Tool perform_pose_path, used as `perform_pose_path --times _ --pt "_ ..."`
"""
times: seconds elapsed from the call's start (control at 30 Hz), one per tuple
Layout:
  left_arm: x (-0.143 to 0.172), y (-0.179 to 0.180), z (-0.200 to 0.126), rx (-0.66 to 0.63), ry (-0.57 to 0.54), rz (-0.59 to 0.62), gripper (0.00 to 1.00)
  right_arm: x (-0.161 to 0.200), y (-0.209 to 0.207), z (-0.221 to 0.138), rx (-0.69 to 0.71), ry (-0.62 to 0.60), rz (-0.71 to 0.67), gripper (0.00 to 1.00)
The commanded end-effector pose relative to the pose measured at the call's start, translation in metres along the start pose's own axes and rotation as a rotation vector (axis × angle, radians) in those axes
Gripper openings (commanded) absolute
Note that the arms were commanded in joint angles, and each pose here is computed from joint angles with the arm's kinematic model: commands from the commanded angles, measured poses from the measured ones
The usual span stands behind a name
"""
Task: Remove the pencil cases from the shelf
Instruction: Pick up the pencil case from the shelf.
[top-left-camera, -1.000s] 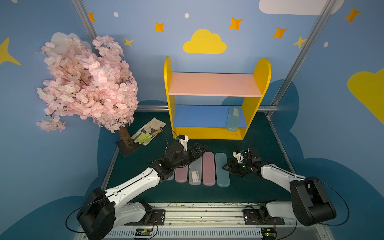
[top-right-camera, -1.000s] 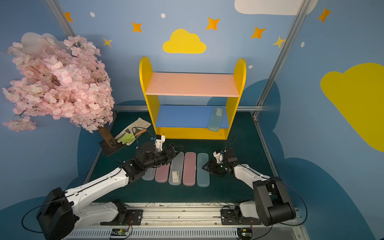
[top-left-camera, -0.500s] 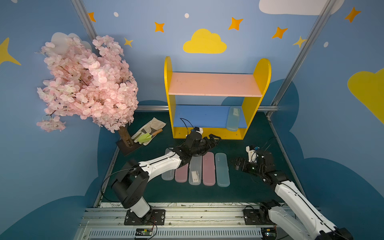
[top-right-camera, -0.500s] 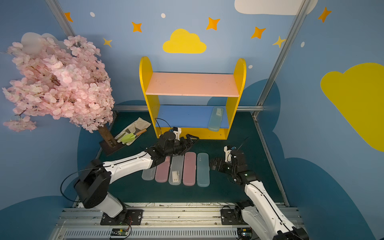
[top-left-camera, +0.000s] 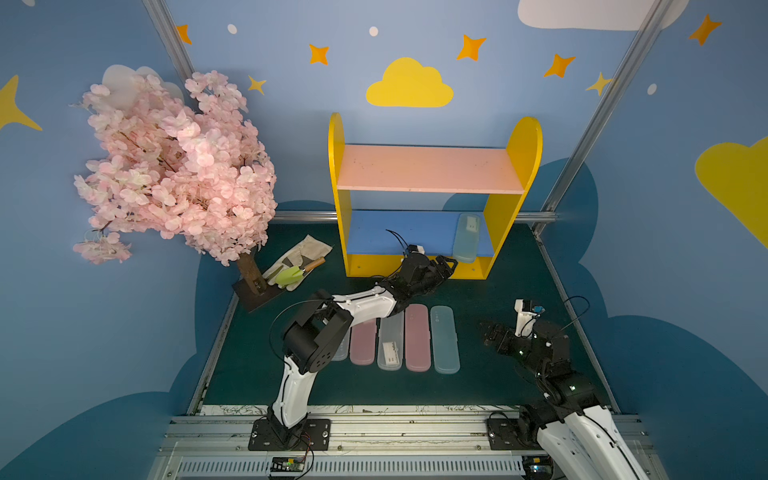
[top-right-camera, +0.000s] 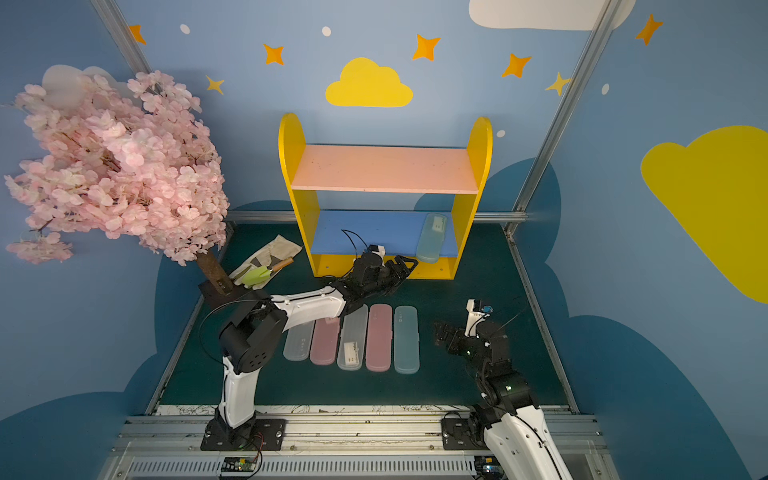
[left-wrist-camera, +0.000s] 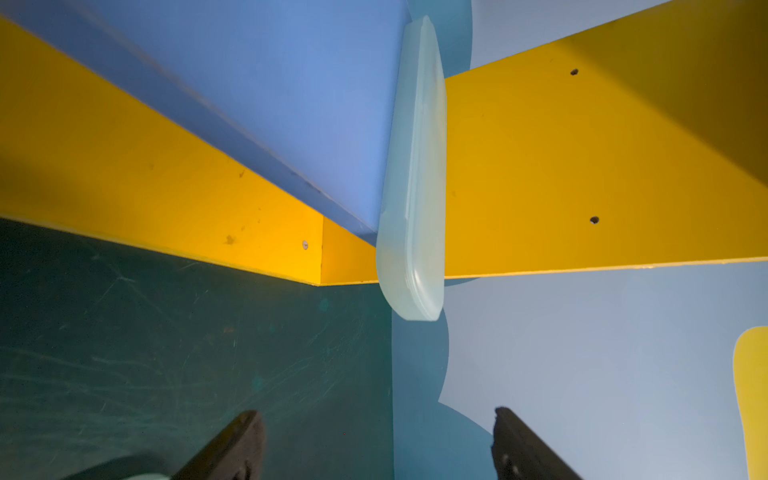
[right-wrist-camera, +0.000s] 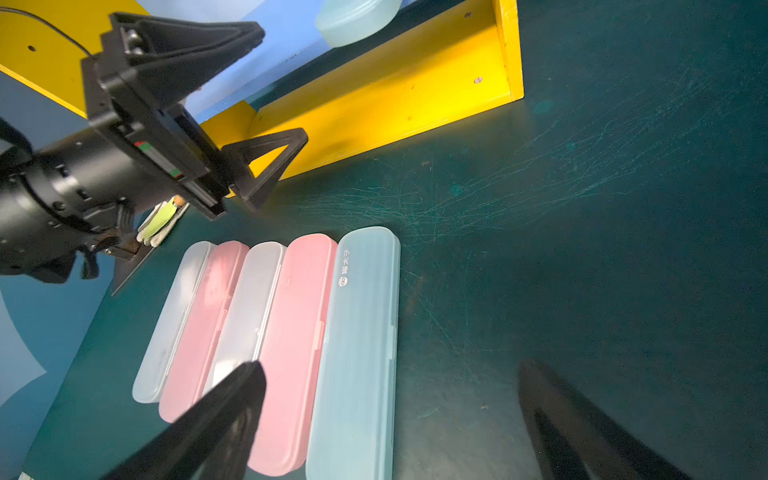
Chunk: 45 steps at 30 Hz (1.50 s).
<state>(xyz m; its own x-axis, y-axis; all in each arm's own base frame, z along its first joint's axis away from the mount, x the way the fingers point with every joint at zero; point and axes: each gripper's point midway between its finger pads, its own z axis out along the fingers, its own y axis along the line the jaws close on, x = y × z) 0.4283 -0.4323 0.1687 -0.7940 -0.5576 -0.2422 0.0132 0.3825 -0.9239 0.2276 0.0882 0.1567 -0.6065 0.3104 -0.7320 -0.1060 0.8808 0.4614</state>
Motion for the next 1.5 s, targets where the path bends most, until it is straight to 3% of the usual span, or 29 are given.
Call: perform_pose_path --times 0.0,0.47,0.87,1.47 --pt "-0.011 -0.02 0.011 0.06 -0.042 0.009 0.84 0.005 -0.008 0.0 0.031 0.01 0.004 0.99" --pt "-0.019 -0.02 0.053 0.081 -0.019 -0.009 0.69 0.005 -0.01 -0.004 0.037 -0.009 0.008 0.99" --pt "-0.026 -0.017 0.063 0.083 -0.012 -0.023 0.58 0.006 -0.012 -0.004 0.041 -0.013 0.012 0.98" --pt "-0.022 -0.025 0.071 0.12 0.026 -0.028 0.29 0.007 -0.013 -0.004 0.046 -0.017 0.015 0.98"
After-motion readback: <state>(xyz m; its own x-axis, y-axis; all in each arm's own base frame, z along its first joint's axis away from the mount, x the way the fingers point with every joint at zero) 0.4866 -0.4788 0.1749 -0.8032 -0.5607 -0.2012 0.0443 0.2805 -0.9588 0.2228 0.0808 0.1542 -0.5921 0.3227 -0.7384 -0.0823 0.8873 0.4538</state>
